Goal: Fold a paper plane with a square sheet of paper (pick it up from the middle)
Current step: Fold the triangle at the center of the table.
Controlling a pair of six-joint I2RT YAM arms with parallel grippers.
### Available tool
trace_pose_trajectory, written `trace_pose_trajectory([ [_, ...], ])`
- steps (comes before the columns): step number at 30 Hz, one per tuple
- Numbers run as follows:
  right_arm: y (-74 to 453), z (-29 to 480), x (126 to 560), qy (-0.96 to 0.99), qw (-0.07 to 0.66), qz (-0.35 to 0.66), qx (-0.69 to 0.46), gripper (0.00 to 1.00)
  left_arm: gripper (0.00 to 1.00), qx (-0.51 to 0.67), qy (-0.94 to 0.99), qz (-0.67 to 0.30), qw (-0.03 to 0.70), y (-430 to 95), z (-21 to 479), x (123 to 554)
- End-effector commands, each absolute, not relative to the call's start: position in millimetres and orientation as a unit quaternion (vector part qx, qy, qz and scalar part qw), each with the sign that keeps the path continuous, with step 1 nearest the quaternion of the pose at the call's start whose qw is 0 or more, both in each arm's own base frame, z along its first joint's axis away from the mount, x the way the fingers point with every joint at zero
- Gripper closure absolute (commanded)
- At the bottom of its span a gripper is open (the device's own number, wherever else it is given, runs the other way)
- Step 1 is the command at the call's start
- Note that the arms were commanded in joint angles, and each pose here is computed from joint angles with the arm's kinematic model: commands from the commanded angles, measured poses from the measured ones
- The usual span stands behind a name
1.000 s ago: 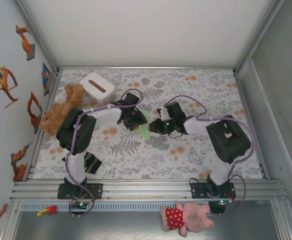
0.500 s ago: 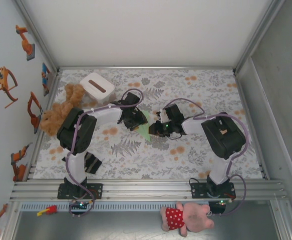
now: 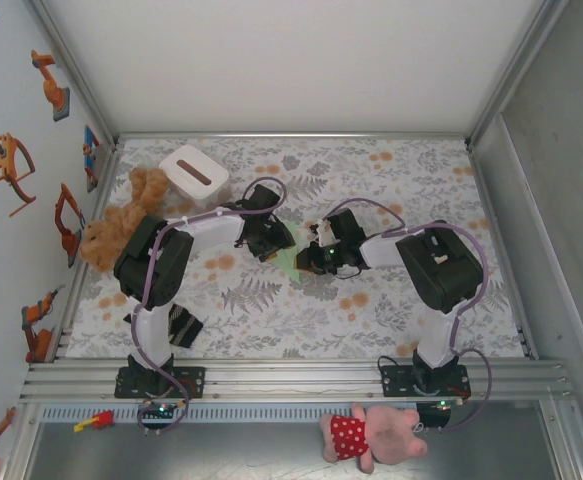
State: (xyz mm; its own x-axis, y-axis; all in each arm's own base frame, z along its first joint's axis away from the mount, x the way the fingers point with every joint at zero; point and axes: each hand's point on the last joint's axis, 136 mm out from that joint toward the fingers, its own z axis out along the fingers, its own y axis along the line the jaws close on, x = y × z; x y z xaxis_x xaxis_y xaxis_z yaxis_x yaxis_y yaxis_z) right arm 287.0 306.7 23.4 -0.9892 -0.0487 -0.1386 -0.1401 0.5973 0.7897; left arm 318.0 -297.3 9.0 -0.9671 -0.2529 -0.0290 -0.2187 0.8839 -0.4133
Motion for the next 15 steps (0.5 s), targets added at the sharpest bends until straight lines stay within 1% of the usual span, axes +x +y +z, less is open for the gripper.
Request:
trace_pose_trajectory([
  [1, 304, 11, 284, 0.896, 0.039, 0.441, -0.044, 0.88, 0.49, -0.125, 0.987, -0.037, -0.095, -234, -88, 233],
  [5, 298, 1, 280, 0.905, 0.029, 0.422, -0.036, 0.9, 0.49, -0.122, 0.988, -0.048, -0.087, -239, -80, 238],
  [8, 294, -4, 277, 0.911, 0.021, 0.409, -0.033, 0.91, 0.49, -0.113, 0.988, -0.069, -0.073, -250, -64, 249],
  [11, 290, -8, 274, 0.917, 0.015, 0.397, -0.033, 0.92, 0.49, -0.095, 0.988, -0.114, -0.039, -272, -31, 272],
  [15, 288, -11, 272, 0.92, 0.008, 0.391, -0.034, 0.92, 0.47, -0.065, 0.98, -0.186, 0.037, -301, 35, 311],
])
